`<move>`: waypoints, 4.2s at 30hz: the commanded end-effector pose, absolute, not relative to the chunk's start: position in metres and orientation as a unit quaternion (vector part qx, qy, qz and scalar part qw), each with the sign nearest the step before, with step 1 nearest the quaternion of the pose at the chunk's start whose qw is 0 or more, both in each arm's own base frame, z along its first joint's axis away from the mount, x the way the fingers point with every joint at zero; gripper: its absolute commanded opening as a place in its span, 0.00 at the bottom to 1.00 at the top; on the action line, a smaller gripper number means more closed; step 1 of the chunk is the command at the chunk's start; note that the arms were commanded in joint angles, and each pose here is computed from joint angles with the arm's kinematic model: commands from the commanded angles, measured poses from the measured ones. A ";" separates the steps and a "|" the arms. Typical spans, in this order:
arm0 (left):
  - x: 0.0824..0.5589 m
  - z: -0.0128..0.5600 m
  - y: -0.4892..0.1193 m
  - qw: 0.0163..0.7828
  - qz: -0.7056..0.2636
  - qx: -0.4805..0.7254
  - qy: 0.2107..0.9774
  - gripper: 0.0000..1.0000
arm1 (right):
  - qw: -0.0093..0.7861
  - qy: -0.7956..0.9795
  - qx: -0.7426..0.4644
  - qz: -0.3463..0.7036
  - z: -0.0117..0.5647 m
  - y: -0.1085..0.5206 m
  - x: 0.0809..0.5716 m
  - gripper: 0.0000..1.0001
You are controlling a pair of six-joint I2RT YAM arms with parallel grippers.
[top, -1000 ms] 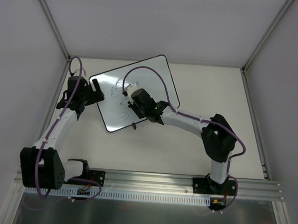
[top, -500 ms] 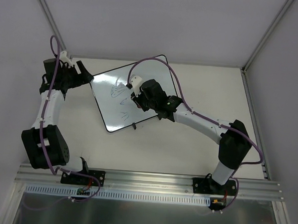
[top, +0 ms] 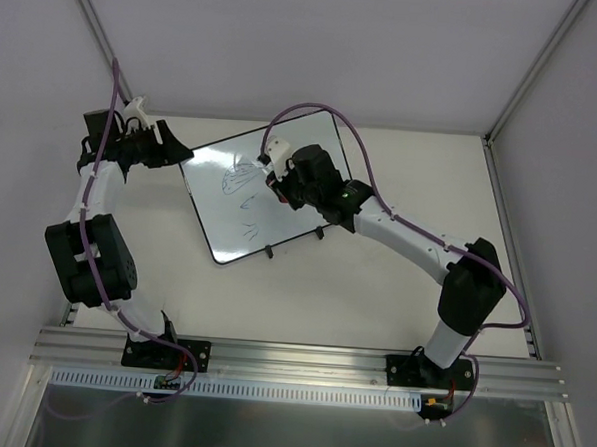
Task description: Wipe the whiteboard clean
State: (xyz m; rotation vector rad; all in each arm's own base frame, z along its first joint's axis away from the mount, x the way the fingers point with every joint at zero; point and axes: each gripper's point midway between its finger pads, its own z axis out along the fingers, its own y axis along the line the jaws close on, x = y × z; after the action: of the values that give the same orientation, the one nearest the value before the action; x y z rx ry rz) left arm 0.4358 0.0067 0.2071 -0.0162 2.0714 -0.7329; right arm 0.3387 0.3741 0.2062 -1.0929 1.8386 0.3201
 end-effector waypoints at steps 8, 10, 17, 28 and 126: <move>0.435 0.221 -0.015 0.452 -0.399 0.089 0.793 0.38 | 0.511 0.722 -0.444 0.144 0.246 0.391 0.365 0.00; 0.434 0.221 -0.015 0.453 -0.399 0.091 0.792 0.29 | 0.510 0.724 -0.443 0.141 0.242 0.395 0.371 0.00; 0.425 0.229 -0.018 0.460 -0.395 0.095 0.790 0.16 | 0.535 0.751 -0.378 0.081 0.242 0.398 0.414 0.00; 0.407 0.221 -0.023 0.478 -0.361 0.138 0.789 0.00 | 0.529 0.776 -0.332 0.089 0.214 0.413 0.436 0.00; 0.374 0.193 -0.052 0.475 -0.283 0.171 0.816 0.00 | 0.442 0.815 -0.362 0.093 0.140 0.441 0.383 0.00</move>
State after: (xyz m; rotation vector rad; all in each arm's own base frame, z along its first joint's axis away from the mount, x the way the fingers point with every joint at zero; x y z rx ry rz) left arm 0.3773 -0.0376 0.1980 0.2845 2.0147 -0.7339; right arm 0.4190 0.4051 0.1700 -0.7165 1.9970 0.1513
